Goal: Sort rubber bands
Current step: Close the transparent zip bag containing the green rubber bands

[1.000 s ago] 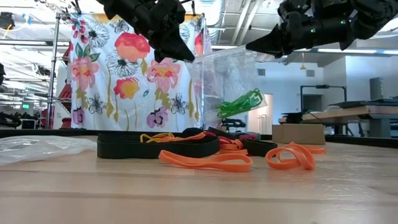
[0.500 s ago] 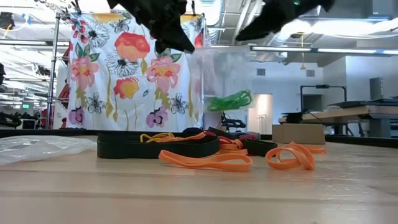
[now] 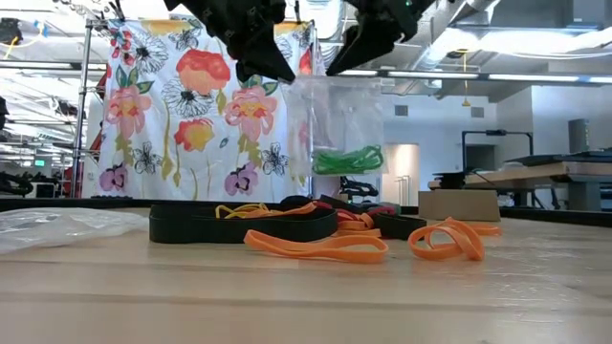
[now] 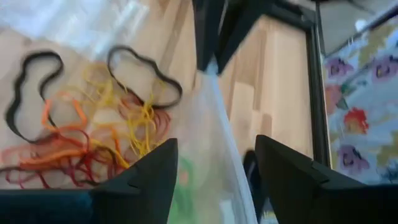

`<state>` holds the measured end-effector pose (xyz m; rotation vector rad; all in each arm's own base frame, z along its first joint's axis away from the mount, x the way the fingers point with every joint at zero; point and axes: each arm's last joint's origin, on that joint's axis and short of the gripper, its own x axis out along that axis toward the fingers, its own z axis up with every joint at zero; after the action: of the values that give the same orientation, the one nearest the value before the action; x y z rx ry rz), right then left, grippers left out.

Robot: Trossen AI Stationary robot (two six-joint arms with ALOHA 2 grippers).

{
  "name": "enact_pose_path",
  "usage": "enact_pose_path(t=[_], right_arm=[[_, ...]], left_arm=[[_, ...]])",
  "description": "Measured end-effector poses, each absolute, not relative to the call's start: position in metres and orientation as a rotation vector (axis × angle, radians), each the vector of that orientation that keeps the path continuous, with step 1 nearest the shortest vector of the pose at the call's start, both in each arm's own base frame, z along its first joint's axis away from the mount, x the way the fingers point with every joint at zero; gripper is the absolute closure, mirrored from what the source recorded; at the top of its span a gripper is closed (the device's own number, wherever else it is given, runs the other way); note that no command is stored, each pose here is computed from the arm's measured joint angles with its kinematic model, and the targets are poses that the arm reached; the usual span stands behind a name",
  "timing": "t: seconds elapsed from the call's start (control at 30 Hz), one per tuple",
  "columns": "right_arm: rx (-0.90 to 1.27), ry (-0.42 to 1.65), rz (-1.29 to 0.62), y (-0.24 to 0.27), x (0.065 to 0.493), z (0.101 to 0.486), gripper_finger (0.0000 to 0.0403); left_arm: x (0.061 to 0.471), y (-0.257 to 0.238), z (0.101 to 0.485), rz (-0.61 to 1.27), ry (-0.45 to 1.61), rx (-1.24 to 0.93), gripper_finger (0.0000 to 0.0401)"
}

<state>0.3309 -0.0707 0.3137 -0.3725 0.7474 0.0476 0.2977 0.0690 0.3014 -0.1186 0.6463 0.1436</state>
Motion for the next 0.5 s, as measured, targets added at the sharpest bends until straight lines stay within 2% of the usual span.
enact_pose_path(t=[0.27, 0.37, 0.5], right_arm=[[-0.375, 0.783, 0.035, -0.0728, 0.3375, 0.3050, 0.0242], [-0.382, 0.780, 0.036, -0.0725, 0.3376, 0.3054, 0.0283], [-0.408, 0.787, 0.009, -0.0736, 0.3374, 0.3096, 0.0357]], left_arm=[[0.2978, 0.0690, 0.3015, 0.140, 0.646, -0.107, 0.0377], [0.2978, 0.0690, 0.3015, 0.140, 0.645, -0.108, 0.0377], [0.2982, 0.0691, 0.3020, 0.140, 0.639, -0.106, 0.0377]])
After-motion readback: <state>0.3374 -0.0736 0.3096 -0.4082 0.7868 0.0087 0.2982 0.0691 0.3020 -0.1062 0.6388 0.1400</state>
